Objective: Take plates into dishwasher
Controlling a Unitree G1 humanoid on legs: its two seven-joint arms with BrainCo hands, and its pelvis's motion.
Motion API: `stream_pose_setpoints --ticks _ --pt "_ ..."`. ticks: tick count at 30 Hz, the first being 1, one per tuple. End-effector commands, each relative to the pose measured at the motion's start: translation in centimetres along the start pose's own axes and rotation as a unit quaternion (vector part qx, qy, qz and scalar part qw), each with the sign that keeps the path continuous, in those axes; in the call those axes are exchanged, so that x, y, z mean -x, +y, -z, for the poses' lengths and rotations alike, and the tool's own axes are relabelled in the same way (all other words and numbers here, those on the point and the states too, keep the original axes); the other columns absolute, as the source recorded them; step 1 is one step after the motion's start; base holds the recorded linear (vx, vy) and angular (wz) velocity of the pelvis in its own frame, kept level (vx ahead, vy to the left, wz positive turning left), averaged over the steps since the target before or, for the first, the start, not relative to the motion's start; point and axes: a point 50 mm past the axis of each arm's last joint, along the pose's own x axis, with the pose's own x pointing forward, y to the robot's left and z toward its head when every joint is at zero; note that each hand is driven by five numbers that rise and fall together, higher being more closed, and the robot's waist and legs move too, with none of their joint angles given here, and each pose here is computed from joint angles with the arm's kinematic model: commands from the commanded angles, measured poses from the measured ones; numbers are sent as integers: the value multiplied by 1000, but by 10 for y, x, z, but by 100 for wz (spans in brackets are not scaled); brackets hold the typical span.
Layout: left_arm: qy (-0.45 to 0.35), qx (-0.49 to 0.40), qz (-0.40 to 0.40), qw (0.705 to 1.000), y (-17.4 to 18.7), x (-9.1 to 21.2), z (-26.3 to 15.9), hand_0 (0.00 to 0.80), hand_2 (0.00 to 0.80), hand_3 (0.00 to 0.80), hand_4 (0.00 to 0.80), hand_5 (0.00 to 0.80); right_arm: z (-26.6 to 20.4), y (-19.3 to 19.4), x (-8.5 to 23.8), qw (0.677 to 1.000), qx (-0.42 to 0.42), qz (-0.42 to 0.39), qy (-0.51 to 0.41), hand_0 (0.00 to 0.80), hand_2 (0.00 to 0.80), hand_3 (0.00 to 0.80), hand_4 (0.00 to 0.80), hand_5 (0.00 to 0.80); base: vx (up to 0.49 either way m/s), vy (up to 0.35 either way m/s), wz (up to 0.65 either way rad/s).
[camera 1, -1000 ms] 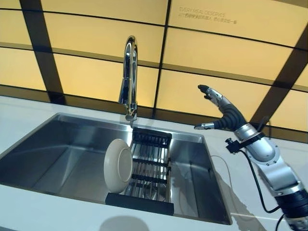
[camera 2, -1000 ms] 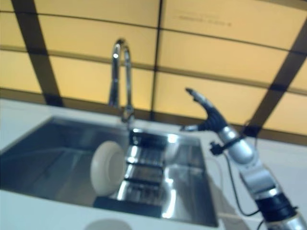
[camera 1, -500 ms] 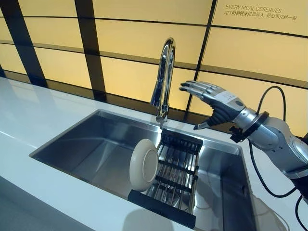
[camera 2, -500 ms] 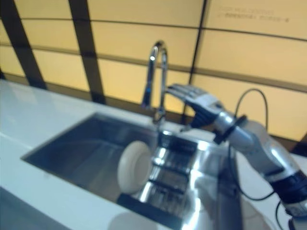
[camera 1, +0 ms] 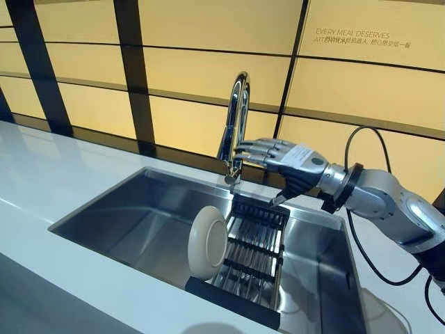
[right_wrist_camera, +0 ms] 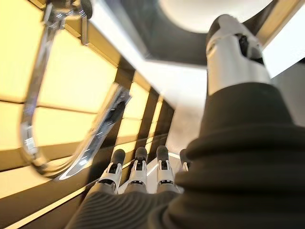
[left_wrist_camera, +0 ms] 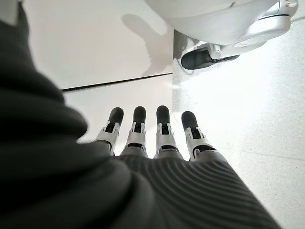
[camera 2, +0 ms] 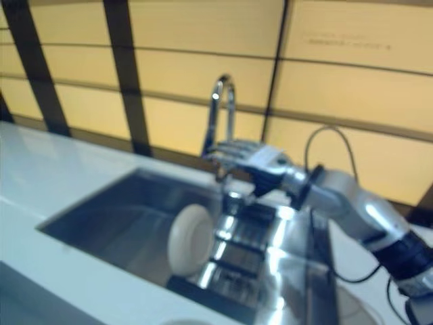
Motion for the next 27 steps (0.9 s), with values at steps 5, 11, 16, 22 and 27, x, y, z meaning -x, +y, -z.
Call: stream_pose_setpoints --ticks 5,11,16,22,27 --pt "0 -14 -11 1000 14 -2 -4 0 0 0 0 0 -19 -12 -15 998 14 9 -61 0 0 0 0 0 0 0 0" --pt "0 -14 -11 1000 14 -2 -4 0 0 0 0 0 -19 -12 -15 998 14 9 -61 0 0 0 0 0 0 0 0" --pt "0 -14 -11 1000 14 -2 -4 0 0 0 0 0 -19 -12 -15 998 14 9 -61 0 0 0 0 0 0 0 0" --pt "0 -15 -10 1000 13 -1 -3 0 0 0 0 0 -20 -12 -15 998 12 7 -63 0 0 0 0 0 3 9 0" --pt "3 -18 -3 1000 6 -3 -5 0 0 0 0 0 -66 21 -42 978 -112 -64 -163 0 0 0 0 0 4 31 1"
